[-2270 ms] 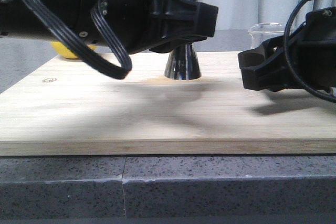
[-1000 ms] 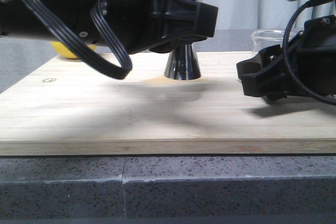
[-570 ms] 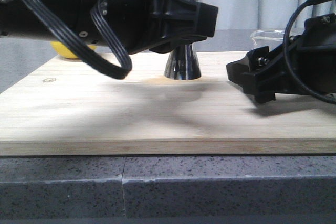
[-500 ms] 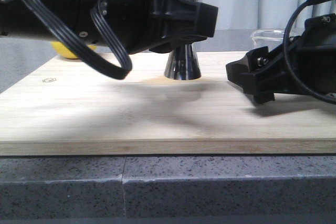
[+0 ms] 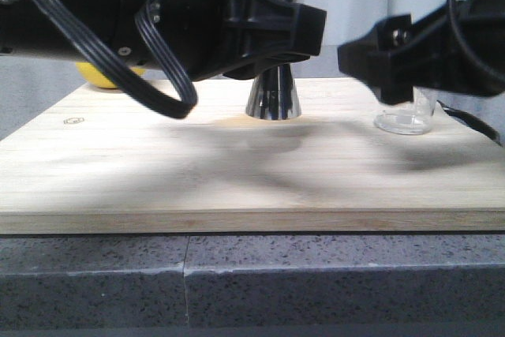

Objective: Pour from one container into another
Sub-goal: 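Open the right gripper and raise it away from the beaker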

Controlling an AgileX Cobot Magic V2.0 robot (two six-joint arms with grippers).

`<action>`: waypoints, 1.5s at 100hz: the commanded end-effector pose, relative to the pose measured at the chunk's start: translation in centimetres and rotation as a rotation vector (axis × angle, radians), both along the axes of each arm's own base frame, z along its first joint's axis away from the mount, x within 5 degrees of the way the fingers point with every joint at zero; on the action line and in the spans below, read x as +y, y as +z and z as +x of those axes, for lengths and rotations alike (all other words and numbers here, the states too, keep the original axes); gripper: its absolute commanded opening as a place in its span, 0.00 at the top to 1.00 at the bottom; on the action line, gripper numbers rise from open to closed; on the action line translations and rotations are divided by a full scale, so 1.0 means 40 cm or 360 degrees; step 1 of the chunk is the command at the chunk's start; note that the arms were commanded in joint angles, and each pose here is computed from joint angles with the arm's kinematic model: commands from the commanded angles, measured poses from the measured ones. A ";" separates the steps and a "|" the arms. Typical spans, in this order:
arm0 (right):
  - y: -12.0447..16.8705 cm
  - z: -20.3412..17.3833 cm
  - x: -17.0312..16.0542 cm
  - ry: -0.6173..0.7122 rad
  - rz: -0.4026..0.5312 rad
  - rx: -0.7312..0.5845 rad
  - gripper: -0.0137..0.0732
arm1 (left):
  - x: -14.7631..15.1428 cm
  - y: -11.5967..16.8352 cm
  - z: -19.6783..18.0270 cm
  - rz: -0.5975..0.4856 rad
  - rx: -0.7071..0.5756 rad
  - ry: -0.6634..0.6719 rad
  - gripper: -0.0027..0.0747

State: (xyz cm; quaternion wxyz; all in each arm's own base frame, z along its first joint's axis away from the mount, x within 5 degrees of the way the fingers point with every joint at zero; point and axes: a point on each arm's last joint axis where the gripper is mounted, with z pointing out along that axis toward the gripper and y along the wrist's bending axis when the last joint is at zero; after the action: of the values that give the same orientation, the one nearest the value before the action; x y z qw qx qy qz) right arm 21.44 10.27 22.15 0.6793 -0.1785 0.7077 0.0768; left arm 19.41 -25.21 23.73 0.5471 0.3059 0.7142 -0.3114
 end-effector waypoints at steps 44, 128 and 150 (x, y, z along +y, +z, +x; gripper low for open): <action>0.258 -0.023 -0.009 0.0015 0.0292 -0.0587 0.15 | 0.094 0.128 0.057 -0.0213 -0.0223 0.0197 0.99; 0.322 -0.061 -0.027 0.0025 0.0357 -0.0733 0.15 | 0.217 0.009 0.062 -0.0223 -0.0247 0.0401 0.99; 0.322 -0.061 -0.027 0.0025 0.0357 -0.0733 0.15 | 0.216 -0.016 0.063 -0.0224 -0.0243 0.0399 0.99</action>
State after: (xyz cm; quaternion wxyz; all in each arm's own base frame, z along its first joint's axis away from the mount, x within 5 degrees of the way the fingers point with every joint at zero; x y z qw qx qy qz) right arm 19.52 9.38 32.86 0.8018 -0.1308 0.5716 0.1155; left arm 21.73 -16.48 21.18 0.6022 0.2138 0.7295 -0.2438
